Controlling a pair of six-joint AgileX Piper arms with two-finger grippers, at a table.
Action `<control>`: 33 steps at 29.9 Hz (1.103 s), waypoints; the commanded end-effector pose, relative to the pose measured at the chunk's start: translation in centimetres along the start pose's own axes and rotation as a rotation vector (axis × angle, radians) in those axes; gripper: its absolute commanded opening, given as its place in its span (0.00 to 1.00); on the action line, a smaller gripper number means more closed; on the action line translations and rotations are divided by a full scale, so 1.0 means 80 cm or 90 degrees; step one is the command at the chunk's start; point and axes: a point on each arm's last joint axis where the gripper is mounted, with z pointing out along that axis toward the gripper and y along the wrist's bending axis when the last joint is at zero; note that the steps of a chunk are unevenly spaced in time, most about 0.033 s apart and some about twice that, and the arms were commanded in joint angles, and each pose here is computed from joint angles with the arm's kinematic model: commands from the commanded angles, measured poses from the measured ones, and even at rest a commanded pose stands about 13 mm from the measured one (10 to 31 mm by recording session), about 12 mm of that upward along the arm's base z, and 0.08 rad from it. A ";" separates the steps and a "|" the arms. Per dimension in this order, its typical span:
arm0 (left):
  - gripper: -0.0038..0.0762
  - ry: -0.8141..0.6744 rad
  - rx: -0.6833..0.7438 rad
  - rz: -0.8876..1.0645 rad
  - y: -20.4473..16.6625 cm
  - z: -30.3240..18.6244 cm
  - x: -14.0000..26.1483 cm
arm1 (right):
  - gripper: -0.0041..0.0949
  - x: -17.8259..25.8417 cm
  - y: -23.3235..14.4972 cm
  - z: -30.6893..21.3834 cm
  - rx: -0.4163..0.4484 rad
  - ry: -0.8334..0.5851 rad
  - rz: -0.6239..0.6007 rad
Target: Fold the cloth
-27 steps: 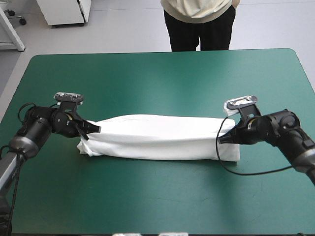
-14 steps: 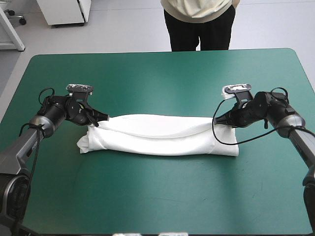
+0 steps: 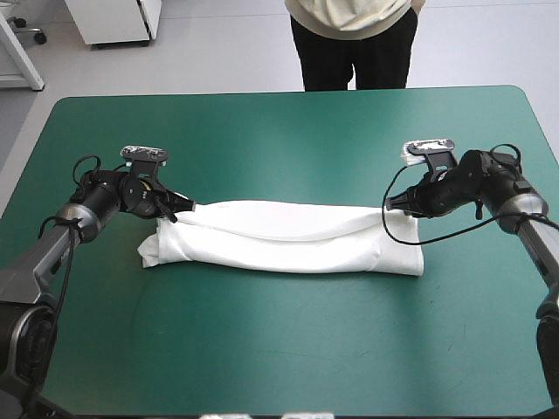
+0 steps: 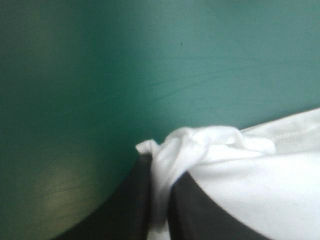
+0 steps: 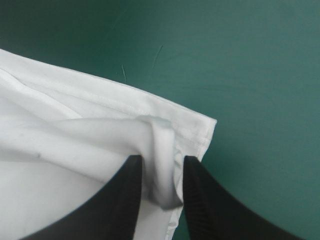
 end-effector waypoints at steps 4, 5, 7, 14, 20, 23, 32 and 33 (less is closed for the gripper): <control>0.57 -0.098 -0.003 0.009 0.002 -0.056 -0.038 | 0.53 -0.028 0.001 -0.070 0.034 -0.115 -0.006; 0.65 -0.118 -0.005 0.013 0.002 -0.069 -0.045 | 0.53 -0.027 0.000 -0.082 0.043 -0.124 -0.005; 0.69 -0.149 -0.009 0.034 0.002 -0.094 -0.053 | 0.53 -0.022 -0.003 -0.108 0.059 -0.140 -0.009; 0.54 -0.213 0.084 0.046 -0.026 -0.162 -0.055 | 0.22 0.018 -0.017 -0.191 0.112 -0.172 0.021; 0.03 -0.194 0.267 0.089 -0.092 -0.170 -0.043 | 0.02 0.066 -0.023 -0.224 0.150 -0.215 0.061; 0.04 -0.188 0.308 0.077 -0.114 -0.160 -0.038 | 0.02 0.088 -0.023 -0.224 0.161 -0.224 0.080; 0.04 -0.103 0.387 0.045 -0.153 -0.077 -0.039 | 0.02 0.120 -0.031 -0.177 0.154 -0.214 0.118; 0.04 -0.092 0.390 0.044 -0.156 -0.063 -0.038 | 0.02 0.120 -0.030 -0.170 0.136 -0.215 0.114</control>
